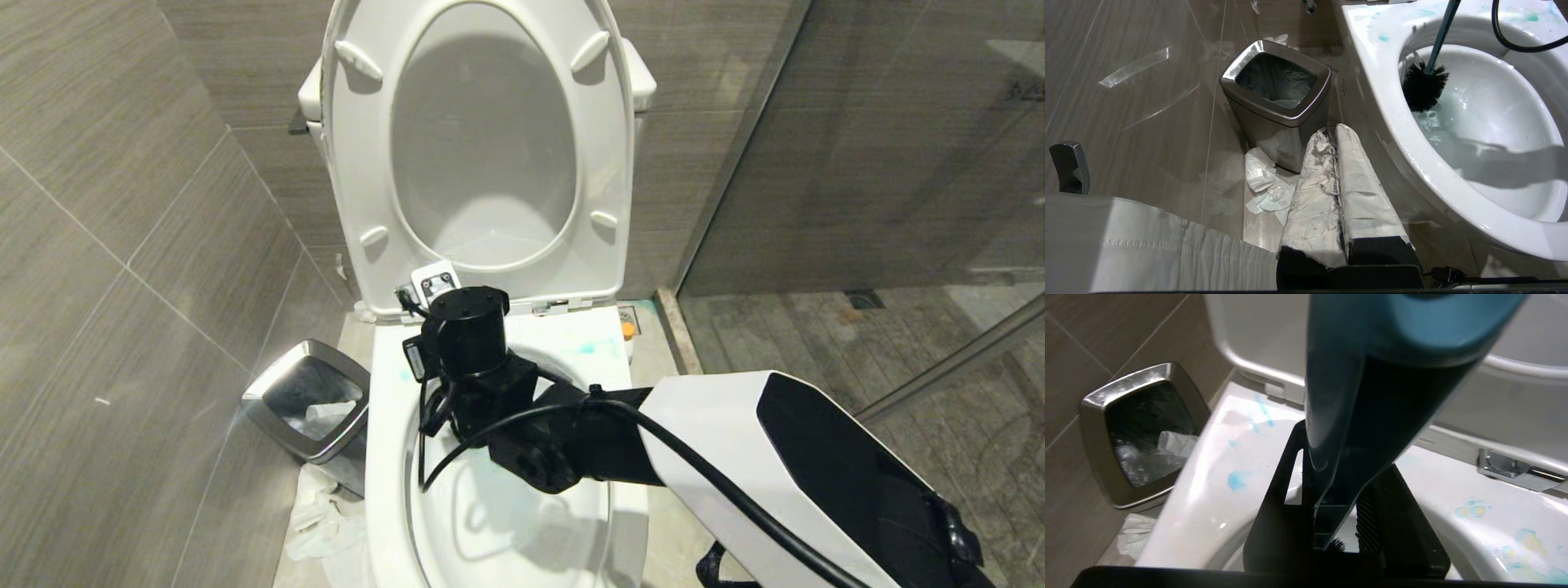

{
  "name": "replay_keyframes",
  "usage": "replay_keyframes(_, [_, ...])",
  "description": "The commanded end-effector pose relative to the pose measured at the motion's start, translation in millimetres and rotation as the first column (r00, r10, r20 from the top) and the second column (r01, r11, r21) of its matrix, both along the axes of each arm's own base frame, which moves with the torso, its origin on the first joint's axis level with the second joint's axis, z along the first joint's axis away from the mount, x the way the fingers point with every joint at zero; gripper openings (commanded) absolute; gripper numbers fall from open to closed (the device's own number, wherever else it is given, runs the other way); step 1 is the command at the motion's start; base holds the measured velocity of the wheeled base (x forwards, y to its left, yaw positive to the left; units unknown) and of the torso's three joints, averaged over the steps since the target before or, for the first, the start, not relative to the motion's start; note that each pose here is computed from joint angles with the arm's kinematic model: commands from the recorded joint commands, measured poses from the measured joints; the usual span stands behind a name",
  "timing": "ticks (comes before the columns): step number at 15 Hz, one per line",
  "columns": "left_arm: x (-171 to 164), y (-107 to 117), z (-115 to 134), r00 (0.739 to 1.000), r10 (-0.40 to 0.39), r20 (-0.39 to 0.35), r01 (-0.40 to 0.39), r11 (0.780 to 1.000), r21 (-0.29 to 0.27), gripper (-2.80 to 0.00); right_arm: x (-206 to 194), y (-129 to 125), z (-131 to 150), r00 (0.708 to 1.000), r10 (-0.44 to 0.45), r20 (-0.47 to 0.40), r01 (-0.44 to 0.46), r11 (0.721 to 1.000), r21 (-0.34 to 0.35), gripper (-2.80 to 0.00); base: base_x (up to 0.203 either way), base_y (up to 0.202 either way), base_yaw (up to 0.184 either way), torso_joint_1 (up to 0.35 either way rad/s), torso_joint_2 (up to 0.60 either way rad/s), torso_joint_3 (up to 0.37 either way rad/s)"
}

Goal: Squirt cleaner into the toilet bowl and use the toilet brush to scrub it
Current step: Scrub the toilet bowl

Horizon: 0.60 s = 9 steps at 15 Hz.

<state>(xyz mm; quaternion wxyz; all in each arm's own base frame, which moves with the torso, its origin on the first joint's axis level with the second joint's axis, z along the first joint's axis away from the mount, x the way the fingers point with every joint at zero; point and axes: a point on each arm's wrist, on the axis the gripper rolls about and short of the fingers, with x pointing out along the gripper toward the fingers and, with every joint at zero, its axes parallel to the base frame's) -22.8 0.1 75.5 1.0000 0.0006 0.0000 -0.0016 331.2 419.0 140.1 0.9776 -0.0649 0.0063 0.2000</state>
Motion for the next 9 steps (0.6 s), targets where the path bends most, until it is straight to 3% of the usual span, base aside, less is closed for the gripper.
replay_keyframes(1, [0.0,0.0,0.0,1.0,0.0,0.0,0.0,1.0,0.0,-2.8,-12.6,8.4,3.7,1.0,0.024,0.005,-0.024,1.0,0.009,-2.8,0.0,0.0,0.0,0.0,0.0,0.0])
replay_keyframes(5, [0.0,0.0,0.0,1.0,0.0,0.0,0.0,1.0,0.0,-2.8,-36.3,17.5,18.3,0.998,0.063,0.016,-0.063,0.998,0.025,-2.8,0.0,0.0,0.0,0.0,0.0,0.0])
replay_keyframes(9, [0.0,0.0,-0.2,1.0,0.0,-0.002,0.0,1.0,0.003,-2.8,-58.2,15.0,16.8,0.995,0.091,-0.03,-0.091,0.996,0.01,-2.8,0.0,0.0,0.0,0.0,0.0,0.0])
